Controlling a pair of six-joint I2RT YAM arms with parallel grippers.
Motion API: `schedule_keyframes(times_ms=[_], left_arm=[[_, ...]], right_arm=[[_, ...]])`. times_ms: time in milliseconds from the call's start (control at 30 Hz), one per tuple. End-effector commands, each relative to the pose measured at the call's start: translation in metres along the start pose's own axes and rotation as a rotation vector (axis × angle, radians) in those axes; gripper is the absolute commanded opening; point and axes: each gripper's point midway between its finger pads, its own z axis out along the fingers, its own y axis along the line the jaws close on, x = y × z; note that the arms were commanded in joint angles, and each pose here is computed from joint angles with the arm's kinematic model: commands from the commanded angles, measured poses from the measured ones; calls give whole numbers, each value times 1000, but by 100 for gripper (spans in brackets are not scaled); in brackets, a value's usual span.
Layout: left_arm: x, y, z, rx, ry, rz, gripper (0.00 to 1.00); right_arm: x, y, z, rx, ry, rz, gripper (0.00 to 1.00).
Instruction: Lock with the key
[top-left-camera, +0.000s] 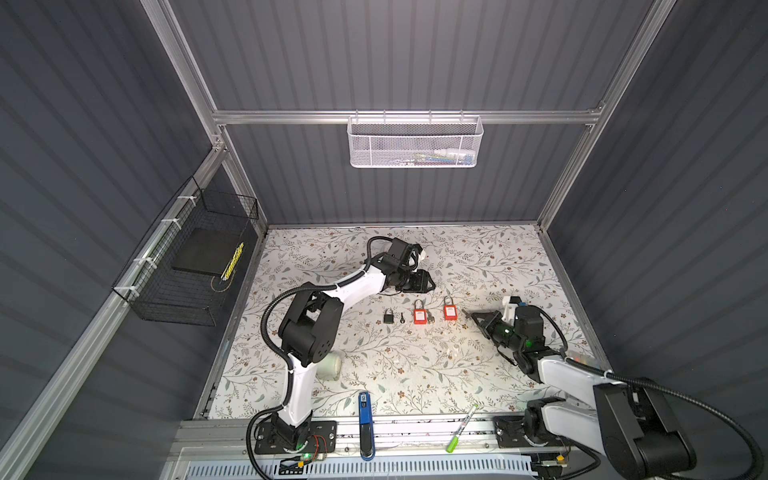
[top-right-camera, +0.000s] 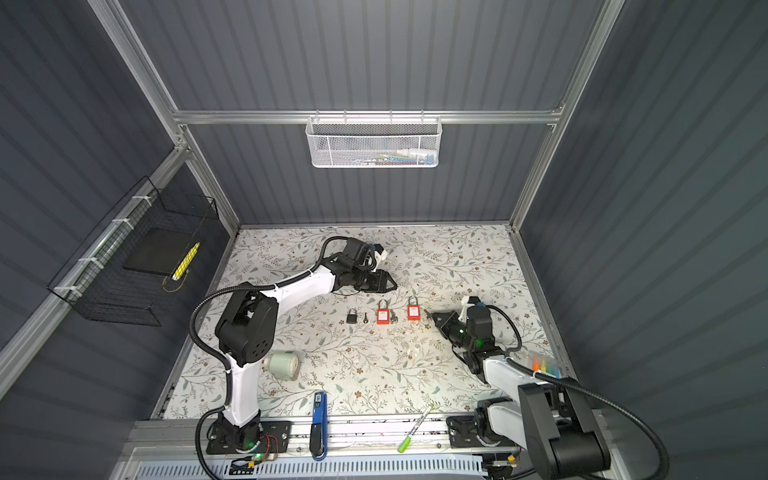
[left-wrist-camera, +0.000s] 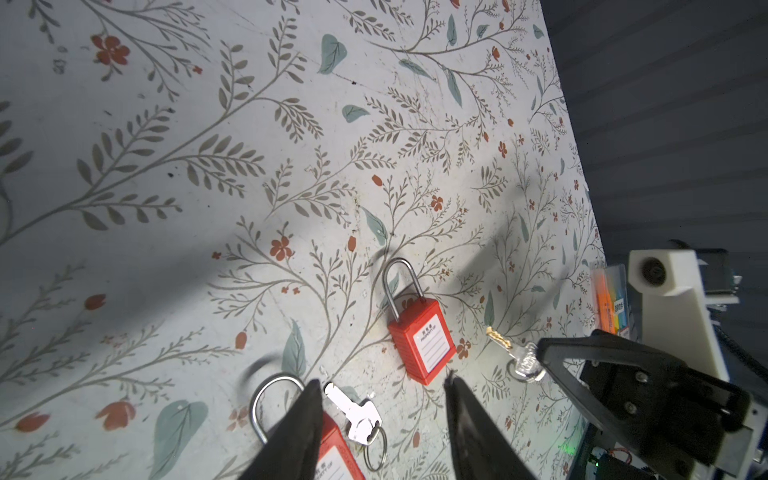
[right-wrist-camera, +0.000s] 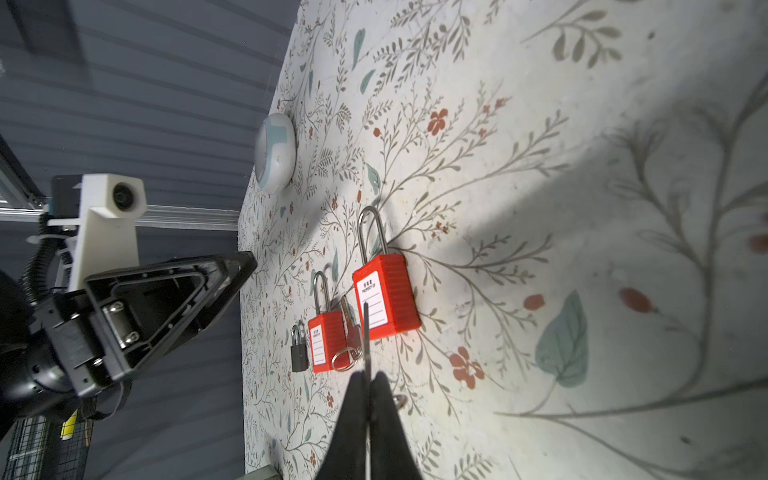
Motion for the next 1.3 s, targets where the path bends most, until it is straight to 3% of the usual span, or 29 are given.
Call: schedule_keyframes(times_ms=[0,400,867,933,1000,1033,1200,1233,1267], left_arm=[[-6,-10,-15,9,-36,21,50],[1,-5,-22,-1,-43,12,50],[0,-4,-26,-4,-48,9,50],[0,-4,-28,-6,-49,9,50],[-1,-5,-29,-7,-52,11,50],[-2,-5,-29,-8,-54,12,50],[-6,-6,-35,-9,-65,14,54],[-8,-6,-38,-9,-73,12,62],[-11,-6,-42,-8,-84,13,98]], right_arm=[[-19,8,6,-22,-97,16,0],[-26,4,24,-39,-124,80,0],[-8,-23,43,45,-80,174,0],[-7,-25,44,47,-78,184,10],[-7,-25,43,50,-81,188,35],[-7,-26,43,53,-82,189,41],[-9,-29,32,86,-115,183,63],[-11,-27,29,92,-125,167,66],[-13,-26,25,104,-133,141,70]])
